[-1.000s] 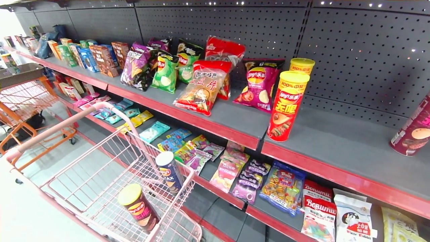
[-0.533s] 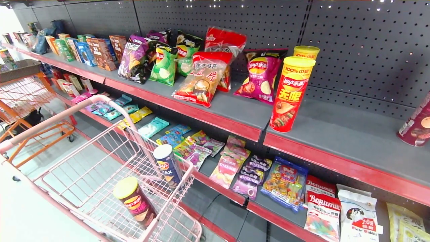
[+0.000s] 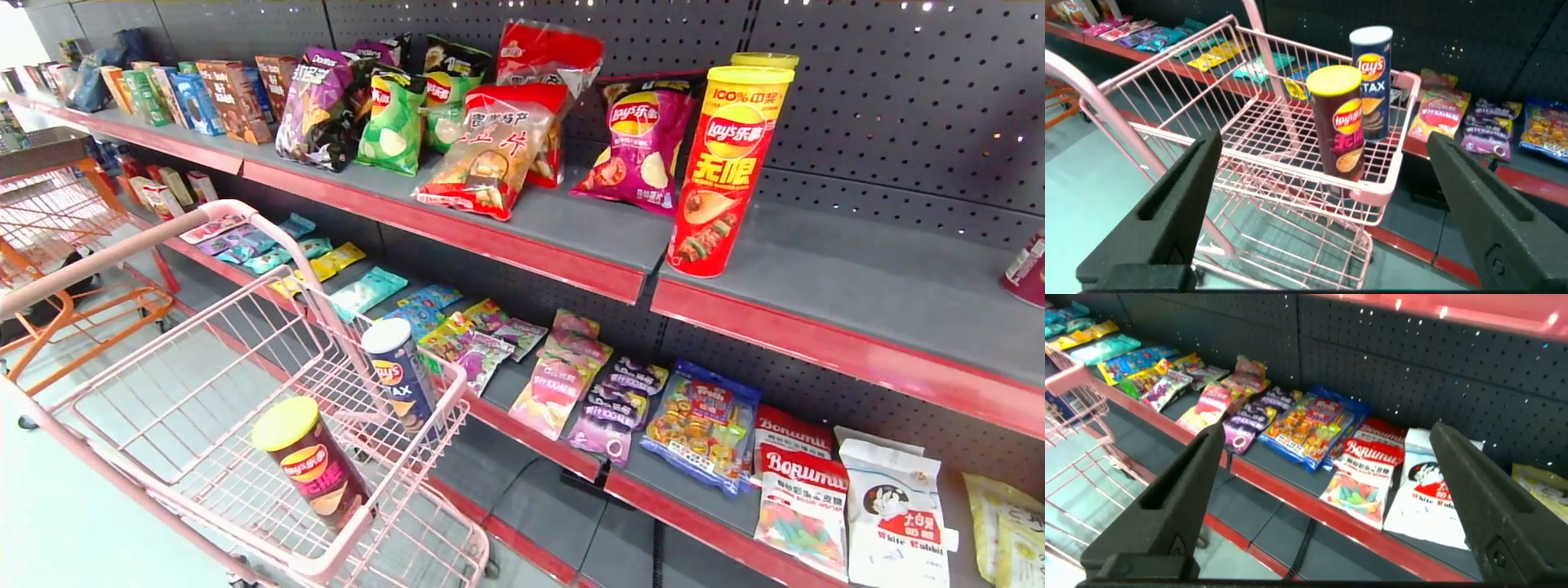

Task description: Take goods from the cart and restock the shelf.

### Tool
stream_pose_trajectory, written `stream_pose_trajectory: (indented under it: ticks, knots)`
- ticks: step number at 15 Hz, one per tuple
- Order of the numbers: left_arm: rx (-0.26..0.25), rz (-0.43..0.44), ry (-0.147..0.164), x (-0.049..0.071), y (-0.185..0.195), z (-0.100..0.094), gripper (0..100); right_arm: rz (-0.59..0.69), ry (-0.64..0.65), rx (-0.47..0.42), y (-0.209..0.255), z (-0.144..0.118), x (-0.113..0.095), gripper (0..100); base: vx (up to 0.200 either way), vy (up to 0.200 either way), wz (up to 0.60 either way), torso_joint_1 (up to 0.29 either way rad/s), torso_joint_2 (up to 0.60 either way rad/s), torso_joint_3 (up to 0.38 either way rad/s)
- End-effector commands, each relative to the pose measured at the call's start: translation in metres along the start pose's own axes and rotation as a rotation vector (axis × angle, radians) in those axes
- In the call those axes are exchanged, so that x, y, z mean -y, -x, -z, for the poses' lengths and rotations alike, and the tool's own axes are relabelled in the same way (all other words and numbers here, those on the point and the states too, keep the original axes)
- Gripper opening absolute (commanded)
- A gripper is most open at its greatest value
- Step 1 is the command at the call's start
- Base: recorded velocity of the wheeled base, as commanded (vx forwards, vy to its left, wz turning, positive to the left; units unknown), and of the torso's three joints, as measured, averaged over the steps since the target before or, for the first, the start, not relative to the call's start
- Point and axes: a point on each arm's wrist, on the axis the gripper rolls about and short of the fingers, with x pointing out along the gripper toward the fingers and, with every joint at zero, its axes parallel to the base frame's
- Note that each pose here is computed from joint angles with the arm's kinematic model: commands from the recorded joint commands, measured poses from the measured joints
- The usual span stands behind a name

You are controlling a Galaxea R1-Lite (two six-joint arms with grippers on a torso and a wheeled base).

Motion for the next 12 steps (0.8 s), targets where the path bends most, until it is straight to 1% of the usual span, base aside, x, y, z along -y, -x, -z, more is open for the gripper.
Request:
stream_pose_trajectory:
  ticks: [1, 4, 6, 7, 8, 9, 10, 11, 12]
  knots:
    - [0.0, 0.002, 0.003, 0.0, 0.0, 0.0, 100, 0.0, 0.0, 0.0, 0.0, 0.0, 0.0, 100, 0.0, 0.0, 0.0, -0.119, 0.39, 0.251]
    - [-0.015, 0.007, 0.009, 0.0, -0.001, -0.001, 100, -0.001, 0.0, 0.0, 0.0, 0.0, 0.0, 100, 0.0, 0.0, 0.0, -0.046, 0.14, 0.097]
    - [-0.009, -0.001, 0.064, 0.0, -0.001, -0.001, 100, -0.001, 0.0, 0.0, 0.0, 0.0, 0.0, 100, 0.0, 0.0, 0.0, 0.0, 0.0, 0.0]
    - [0.0, -0.001, 0.059, 0.0, 0.0, -0.001, 100, 0.0, 0.0, 0.0, 0.0, 0.0, 0.0, 100, 0.0, 0.0, 0.0, 0.0, 0.0, 0.0]
    - [0.024, 0.007, 0.051, 0.0, 0.002, -0.011, 100, 0.0, 0.0, 0.0, 0.0, 0.0, 0.0, 100, 0.0, 0.0, 0.0, 0.0, 0.0, 0.0]
    - [0.04, 0.01, 0.1, -0.001, -0.001, -0.062, 100, 0.0, 0.0, 0.0, 0.0, 0.0, 0.0, 100, 0.0, 0.0, 0.0, 0.0, 0.0, 0.0]
    - [0.02, 0.0, 0.226, -0.002, -0.02, -0.115, 100, 0.0, 0.0, 0.0, 0.0, 0.0, 0.0, 100, 0.0, 0.0, 0.0, 0.0, 0.0, 0.0]
    - [0.015, -0.024, 0.259, -0.004, -0.043, -0.156, 100, 0.0, 0.0, 0.0, 0.0, 0.0, 0.0, 100, 0.0, 0.0, 0.0, 0.0, 0.0, 0.0]
    - [-0.025, -0.029, 0.224, -0.005, -0.065, -0.168, 100, 0.0, 0.0, 0.0, 0.0, 0.0, 0.0, 100, 0.0, 0.0, 0.0, 0.0, 0.0, 0.0]
